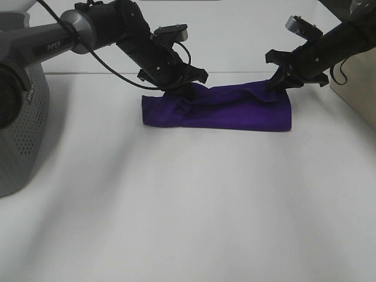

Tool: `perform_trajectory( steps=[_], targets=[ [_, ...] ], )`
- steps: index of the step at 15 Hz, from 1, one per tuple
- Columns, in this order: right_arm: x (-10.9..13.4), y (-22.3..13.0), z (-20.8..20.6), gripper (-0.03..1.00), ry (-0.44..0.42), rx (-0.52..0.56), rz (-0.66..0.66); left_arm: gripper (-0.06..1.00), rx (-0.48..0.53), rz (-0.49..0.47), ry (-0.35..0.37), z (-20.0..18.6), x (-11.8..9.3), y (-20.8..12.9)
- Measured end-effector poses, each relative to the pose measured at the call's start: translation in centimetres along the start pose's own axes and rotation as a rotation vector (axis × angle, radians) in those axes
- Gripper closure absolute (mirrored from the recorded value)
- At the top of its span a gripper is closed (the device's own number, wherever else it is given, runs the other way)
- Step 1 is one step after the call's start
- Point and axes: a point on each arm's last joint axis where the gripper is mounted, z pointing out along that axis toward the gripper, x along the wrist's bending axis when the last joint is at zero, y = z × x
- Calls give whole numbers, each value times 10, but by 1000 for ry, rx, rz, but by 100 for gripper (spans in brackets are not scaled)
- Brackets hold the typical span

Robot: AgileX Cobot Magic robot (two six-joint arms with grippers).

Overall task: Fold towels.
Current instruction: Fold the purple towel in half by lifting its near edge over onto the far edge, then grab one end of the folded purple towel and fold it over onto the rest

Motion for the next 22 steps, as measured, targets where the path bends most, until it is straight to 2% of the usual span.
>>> perform_trajectory(
  steps=[5, 6, 7, 8, 9, 11, 12, 13, 15, 16, 17, 20, 22],
  targets=[
    [-9, -4, 12, 97, -27, -2, 10, 92, 16, 14, 39, 9, 7, -4],
    [-9, -4, 12, 97, -30, -8, 10, 90, 18, 12, 40, 12, 8, -6],
    [-10, -4, 12, 92, -31, -8, 8, 85, 15, 11, 42, 13, 9, -6],
    [-10, -4, 12, 84, -35, -8, 8, 77, 2, 12, 45, 13, 9, -5],
    [-10, -4, 12, 72, -35, -8, 7, 63, -10, 13, 47, 13, 9, -3],
    [-10, -5, 12, 40, -30, 5, 8, 36, -16, 23, 44, 8, 7, 1],
    [-8, -7, 12, 26, -18, 29, 5, 25, -11, 39, 45, 2, 5, 6],
    [-6, -8, 9, 19, -8, 56, -8, 20, 8, 52, 48, -5, 2, 9],
    [6, 1, -15, 14, -29, 46, -59, 18, 57, 64, 76, -26, -2, 17],
    [15, 8, -34, 14, -44, 24, -78, 18, 92, 52, 93, -39, -2, 20],
    [29, 14, -57, 14, -37, 11, -95, 18, 86, 19, 99, -51, -1, 25],
    [75, 12, -126, 14, 47, 81, -124, 17, 51, -112, 90, -70, 24, 30],
    [92, 9, -153, 13, 67, 92, -120, 17, 50, -174, 65, -71, 42, 27]
  ],
)
